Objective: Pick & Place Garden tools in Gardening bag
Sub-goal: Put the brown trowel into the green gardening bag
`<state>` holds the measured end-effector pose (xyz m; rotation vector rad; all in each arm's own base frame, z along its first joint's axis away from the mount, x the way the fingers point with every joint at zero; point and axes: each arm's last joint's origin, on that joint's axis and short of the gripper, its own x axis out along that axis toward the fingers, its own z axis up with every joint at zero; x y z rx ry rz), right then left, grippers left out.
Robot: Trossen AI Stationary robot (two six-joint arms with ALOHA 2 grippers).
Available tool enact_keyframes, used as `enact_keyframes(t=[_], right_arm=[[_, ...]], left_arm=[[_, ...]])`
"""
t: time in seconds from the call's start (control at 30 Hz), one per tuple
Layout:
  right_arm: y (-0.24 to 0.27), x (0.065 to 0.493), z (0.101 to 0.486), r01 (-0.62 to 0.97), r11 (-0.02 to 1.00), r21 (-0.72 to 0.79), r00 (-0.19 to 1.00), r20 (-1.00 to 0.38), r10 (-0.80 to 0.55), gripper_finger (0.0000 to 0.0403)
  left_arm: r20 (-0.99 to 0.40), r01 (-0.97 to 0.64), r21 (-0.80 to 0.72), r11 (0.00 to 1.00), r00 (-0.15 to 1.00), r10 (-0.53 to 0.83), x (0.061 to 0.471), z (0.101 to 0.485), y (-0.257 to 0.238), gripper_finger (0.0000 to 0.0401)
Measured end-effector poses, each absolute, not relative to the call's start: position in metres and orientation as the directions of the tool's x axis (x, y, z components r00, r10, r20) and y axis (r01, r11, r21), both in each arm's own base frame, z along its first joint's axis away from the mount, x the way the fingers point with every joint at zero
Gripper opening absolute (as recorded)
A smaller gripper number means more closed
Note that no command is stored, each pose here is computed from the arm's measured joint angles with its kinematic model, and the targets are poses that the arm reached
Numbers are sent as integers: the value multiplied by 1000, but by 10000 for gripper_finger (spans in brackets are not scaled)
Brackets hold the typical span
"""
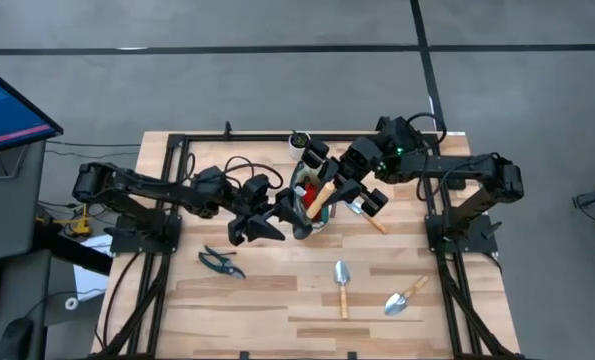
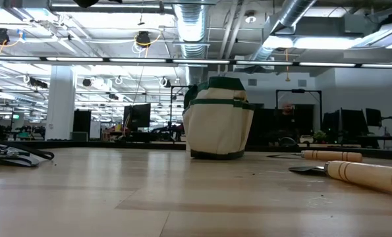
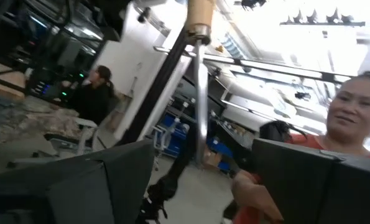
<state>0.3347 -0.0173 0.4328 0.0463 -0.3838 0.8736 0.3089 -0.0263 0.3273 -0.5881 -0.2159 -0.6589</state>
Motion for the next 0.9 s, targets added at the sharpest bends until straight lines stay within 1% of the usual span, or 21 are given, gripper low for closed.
enact_keyframes(t=[0.17,0.27,0.43,0.5,0.6,0.67,0.8,0.9], right_arm=[[-17,335,432,-765,635,-108,572,341,746,64],[-17,335,432,-766,634,-108,571,340,748,64],[-17,335,432,-766,634,-110,570,341,748,64],[-17,334,433,-765,634,-112,569,342,748,64],[-16,336,431,-771,628,-109,565,338,752,64],[-14,338,428,-793,604,-79,552,326,767,64],[-14,338,428,-813,581,-37,540,327,776,64],[-18,336,431,-813,581,-45,530,357,769,64]], left_arm=[[367,636,-441,633,772,-519,309,327,-26,219],[367,638,-440,632,770,-521,309,327,-27,206],[367,653,-452,608,757,-540,308,328,-27,203],[358,669,-447,593,742,-567,308,327,-28,205],[337,685,-477,550,721,-606,307,326,-25,205],[328,690,-506,518,709,-624,307,326,-22,203],[314,682,-521,513,712,-628,308,325,-18,198],[313,677,-503,537,722,-617,308,324,-16,199]])
